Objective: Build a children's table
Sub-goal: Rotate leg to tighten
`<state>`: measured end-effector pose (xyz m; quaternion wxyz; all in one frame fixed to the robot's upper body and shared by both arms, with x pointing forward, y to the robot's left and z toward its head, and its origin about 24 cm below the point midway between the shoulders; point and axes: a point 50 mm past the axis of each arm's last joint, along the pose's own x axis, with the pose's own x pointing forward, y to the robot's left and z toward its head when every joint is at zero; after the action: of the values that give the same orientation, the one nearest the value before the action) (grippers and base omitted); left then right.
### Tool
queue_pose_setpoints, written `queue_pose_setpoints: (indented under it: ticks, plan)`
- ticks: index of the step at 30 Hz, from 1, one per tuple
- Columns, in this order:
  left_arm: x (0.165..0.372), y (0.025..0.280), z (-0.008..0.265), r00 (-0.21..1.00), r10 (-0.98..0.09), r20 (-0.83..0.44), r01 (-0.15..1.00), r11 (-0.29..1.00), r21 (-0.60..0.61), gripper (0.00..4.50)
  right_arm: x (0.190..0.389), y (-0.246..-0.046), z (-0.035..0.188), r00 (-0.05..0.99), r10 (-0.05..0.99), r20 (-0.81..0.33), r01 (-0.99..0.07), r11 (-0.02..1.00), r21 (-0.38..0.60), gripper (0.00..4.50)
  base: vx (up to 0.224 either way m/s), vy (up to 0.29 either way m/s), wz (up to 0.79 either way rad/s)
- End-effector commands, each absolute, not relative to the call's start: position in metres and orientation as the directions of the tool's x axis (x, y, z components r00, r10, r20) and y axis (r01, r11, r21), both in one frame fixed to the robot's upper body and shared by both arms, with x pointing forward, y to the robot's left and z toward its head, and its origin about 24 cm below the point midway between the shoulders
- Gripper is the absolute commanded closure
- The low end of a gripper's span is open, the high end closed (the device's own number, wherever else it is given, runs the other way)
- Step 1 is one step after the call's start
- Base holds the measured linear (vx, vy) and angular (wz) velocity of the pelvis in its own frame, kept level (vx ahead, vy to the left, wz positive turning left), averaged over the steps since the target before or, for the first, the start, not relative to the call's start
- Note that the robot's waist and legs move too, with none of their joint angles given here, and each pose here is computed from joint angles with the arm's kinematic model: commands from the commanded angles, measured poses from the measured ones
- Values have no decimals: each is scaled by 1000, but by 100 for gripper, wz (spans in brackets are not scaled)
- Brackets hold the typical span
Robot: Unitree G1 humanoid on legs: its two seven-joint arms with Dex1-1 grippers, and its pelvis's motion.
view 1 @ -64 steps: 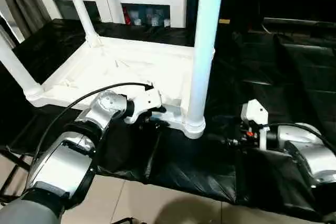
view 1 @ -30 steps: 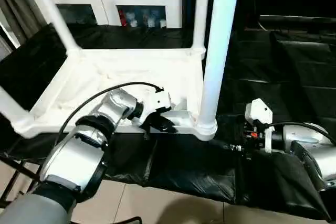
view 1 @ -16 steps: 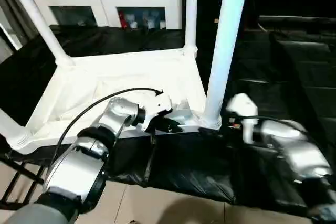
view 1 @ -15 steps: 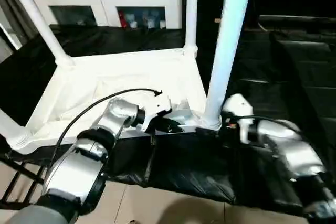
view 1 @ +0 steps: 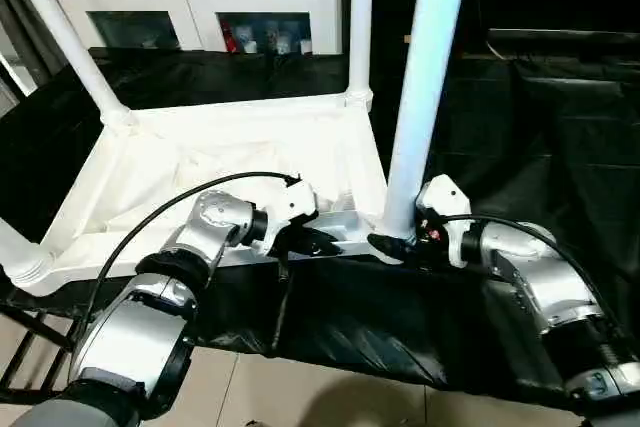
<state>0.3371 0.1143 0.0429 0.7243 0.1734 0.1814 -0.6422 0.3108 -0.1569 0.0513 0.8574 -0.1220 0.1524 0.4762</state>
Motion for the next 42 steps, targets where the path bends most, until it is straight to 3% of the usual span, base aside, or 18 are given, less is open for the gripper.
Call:
queue_pose_setpoints:
  ticks: [1,10,12,17,18,20,22,24,25,28,34,35,37,42]
  plan:
    - [329,128,29,106,-863,-494,987,151,-51,450,315,-156,54,509,776,-373,-850,522,-73,139,0,0,0]
    - [331,110,23,203,-845,-496,970,243,-17,450,314,-138,30,677,651,-343,-707,704,-61,176,0,0,0]
    - [331,80,22,253,-862,-439,957,291,-20,450,303,-104,14,725,605,-329,-640,768,2,177,0,0,0]
    - [327,64,19,256,-865,-431,957,290,-14,450,303,-76,10,741,588,-323,-619,785,11,177,0,0,0]
    - [323,57,16,241,-871,-428,960,278,-25,450,302,-49,17,713,651,-260,-664,746,45,177,0,0,0]
    - [321,56,15,228,-871,-435,965,263,-21,450,303,-40,26,698,685,-211,-699,715,7,177,0,0,0]
    - [321,60,14,223,-869,-442,967,254,-11,450,305,-45,30,709,678,-193,-694,719,-23,107,0,0,0]
    - [321,73,15,208,-867,-452,973,230,8,450,312,-70,38,733,662,-156,-673,739,-27,108,0,0,0]
    - [321,73,15,208,-867,-452,973,230,8,450,312,-70,38,733,662,-156,-673,739,-27,108,0,0,0]
    - [319,88,17,166,-873,-458,984,179,13,450,310,-93,44,658,738,-147,-748,664,-14,60,0,0,0]
    - [319,108,26,99,-891,-444,994,114,-6,450,298,-117,43,451,866,-215,-887,462,2,56,0,0,0]
    - [317,115,28,56,-890,-453,997,73,-20,450,292,-124,43,353,904,-242,-928,371,31,56,0,0,0]
    - [316,121,30,27,-886,-464,999,42,-23,450,288,-127,43,276,924,-266,-952,301,56,56,0,0,0]
    - [314,131,31,-30,-857,-515,1000,-24,-19,450,286,-133,41,189,930,-314,-969,229,97,89,0,0,0]
